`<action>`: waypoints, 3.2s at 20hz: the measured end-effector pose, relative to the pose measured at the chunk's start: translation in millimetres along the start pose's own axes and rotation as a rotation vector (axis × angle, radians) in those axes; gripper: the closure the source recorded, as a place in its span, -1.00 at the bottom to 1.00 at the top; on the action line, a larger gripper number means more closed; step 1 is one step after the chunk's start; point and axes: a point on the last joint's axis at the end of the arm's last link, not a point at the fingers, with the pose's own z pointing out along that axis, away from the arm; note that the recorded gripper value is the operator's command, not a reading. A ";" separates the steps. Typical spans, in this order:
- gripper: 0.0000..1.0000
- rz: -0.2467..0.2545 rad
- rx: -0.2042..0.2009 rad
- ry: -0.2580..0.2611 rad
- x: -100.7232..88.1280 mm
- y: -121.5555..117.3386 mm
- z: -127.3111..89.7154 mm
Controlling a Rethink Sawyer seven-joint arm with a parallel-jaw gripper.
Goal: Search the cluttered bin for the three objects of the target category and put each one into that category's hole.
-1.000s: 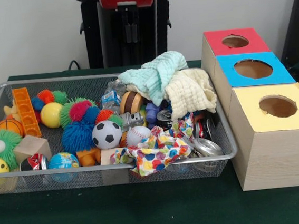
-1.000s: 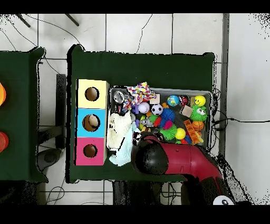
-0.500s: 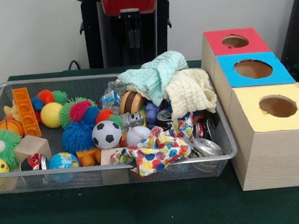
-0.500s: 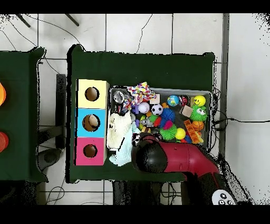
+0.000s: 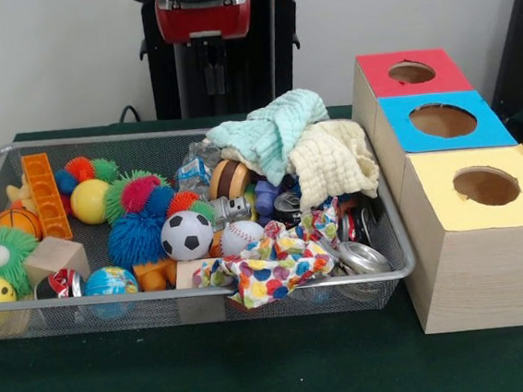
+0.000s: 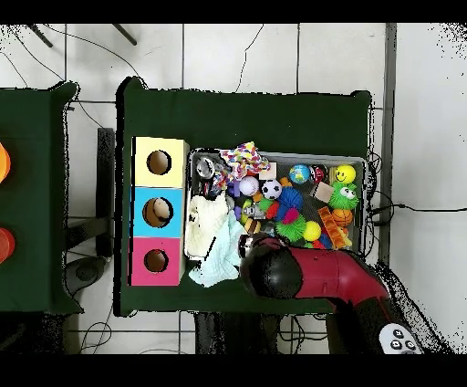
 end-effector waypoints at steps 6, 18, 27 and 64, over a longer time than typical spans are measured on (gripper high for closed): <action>1.00 -0.010 -0.001 0.022 9.6 -8.1 11.3; 1.00 -0.036 0.060 -0.055 -5.3 -13.6 -22.5; 1.00 -0.092 0.052 -0.058 -17.8 15.4 -11.0; 1.00 -0.049 -0.002 -0.095 -32.6 4.0 37.4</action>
